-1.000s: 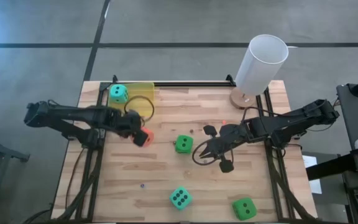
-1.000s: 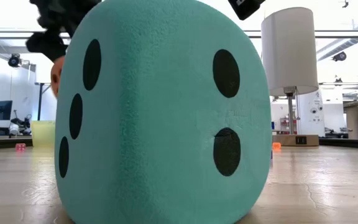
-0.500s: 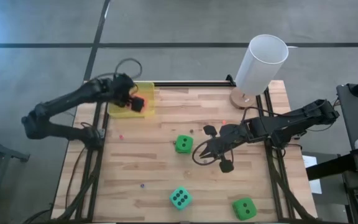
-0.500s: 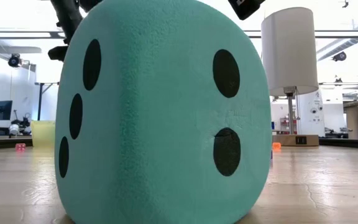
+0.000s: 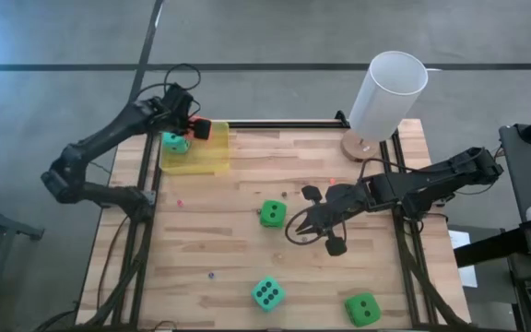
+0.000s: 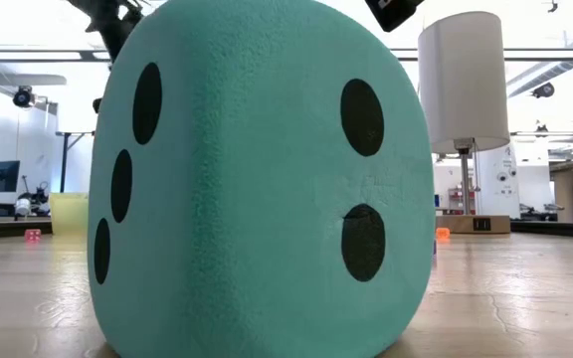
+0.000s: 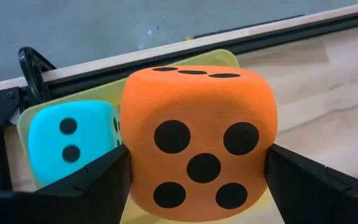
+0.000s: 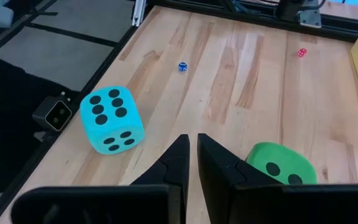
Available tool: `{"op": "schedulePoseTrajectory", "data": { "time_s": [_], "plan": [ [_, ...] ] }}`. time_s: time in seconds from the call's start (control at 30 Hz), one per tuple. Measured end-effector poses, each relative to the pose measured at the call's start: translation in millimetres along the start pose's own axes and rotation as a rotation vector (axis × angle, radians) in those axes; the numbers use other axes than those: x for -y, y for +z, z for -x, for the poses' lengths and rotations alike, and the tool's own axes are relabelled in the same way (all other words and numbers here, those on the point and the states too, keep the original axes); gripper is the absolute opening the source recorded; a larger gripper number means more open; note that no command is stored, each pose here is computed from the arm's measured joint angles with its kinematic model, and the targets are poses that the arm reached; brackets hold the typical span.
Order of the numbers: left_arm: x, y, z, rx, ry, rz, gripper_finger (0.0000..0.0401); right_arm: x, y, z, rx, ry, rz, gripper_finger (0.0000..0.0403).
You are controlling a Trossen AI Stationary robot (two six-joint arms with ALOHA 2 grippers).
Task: Pick & Place Dice
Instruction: Put the orange large die into the yellow container
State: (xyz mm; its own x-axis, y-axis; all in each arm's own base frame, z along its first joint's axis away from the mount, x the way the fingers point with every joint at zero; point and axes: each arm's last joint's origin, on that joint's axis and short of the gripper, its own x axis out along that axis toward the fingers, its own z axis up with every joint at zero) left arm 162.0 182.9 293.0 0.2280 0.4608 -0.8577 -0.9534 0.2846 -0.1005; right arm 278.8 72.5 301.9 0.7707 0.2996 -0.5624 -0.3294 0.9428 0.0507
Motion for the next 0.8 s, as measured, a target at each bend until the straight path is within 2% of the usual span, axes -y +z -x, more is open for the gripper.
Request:
{"op": "schedulePoseTrajectory", "data": {
  "time_s": [0.1, 0.3, 0.57, 0.67, 0.8],
  "plan": [
    [1, 4, -15, -0.021, 0.032, -0.015, 0.0319, 0, 0, 0, 0.0, 0.0, 0.01, 0.0028],
    [-1, 12, -39, -0.077, 0.085, 0.019, 0.0326, 0, 4, 0, 0.039, -0.018, 0.151, 0.0028],
    [2, 17, -61, -0.107, 0.155, 0.055, 0.0326, 10, 7, 2, 0.051, -0.357, 0.117, 0.0028],
    [1, 17, -68, -0.122, 0.186, 0.062, 0.033, 12, 7, 3, 0.048, -0.421, 0.113, 0.0028],
    [2, 16, -72, -0.132, 0.194, 0.084, 0.0331, 12, 8, 3, 0.053, -0.439, 0.11, 0.0028]
  ]
}}
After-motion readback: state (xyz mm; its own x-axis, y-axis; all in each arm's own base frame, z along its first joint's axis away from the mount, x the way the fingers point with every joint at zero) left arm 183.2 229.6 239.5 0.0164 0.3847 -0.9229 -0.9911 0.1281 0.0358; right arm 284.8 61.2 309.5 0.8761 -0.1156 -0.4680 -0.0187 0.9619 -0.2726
